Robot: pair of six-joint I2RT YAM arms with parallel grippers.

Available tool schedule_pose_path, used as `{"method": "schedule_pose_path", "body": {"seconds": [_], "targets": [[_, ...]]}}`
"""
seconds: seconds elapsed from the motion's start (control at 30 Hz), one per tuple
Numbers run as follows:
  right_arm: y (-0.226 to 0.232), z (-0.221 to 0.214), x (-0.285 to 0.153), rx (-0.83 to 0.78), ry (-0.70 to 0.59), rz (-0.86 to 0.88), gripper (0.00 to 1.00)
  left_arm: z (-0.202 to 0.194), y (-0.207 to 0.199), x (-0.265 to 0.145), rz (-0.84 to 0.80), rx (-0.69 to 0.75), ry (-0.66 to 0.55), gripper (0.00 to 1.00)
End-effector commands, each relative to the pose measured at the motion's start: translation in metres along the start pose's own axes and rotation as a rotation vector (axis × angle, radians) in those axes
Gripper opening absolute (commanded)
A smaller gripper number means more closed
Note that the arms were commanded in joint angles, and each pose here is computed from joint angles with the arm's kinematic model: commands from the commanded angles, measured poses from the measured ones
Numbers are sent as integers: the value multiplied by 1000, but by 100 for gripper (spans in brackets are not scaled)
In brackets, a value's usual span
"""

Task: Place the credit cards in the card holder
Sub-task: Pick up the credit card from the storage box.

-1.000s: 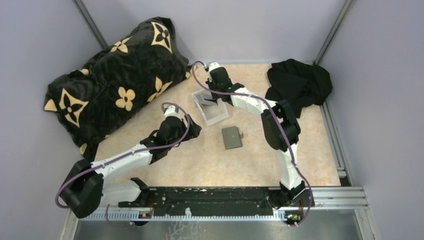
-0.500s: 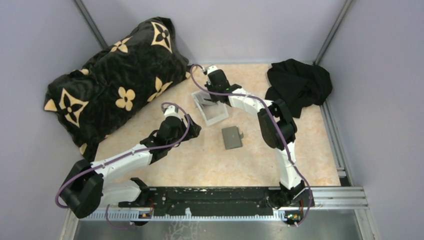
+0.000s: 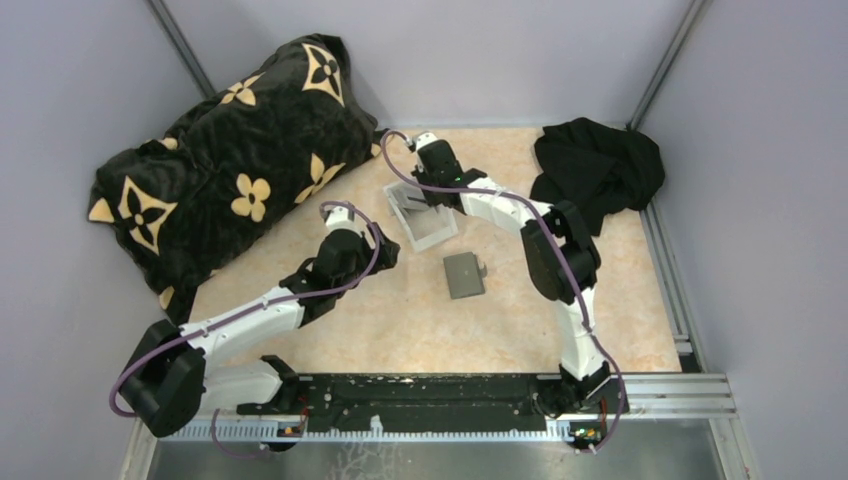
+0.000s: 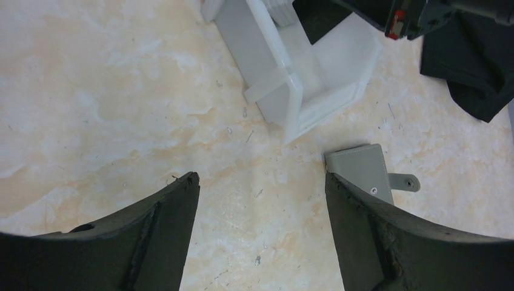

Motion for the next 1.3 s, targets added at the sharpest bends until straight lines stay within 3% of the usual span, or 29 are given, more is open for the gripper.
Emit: {"method": "schedule_pose_path", "body": {"seconds": [0.0, 0.3, 0.57, 0.93, 1.27], "targets": [[3, 33, -53, 12, -110, 28, 0, 31, -8, -5, -17, 23, -141, 83], [3, 13, -138, 91, -105, 192, 0, 55, -14, -21, -131, 115, -302, 85], [7, -25, -194, 159, -32, 424, 0, 54, -29, -29, -384, 248, -363, 84], [10, -47, -213, 229, 31, 615, 0, 43, -41, -27, -734, 363, -257, 70], [3, -46, -211, 259, 67, 713, 0, 39, -43, -20, -852, 359, -170, 64]]}}
Point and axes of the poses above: each gripper's point midway between its finger pads, its own x axis out along the fingers, its own y axis along the line the jaws close on, z = x × y, the point moved 9 cm from there along -x, back along the fingers, and after that the axes turned 14 degrees about x, right-handed, at the moved point
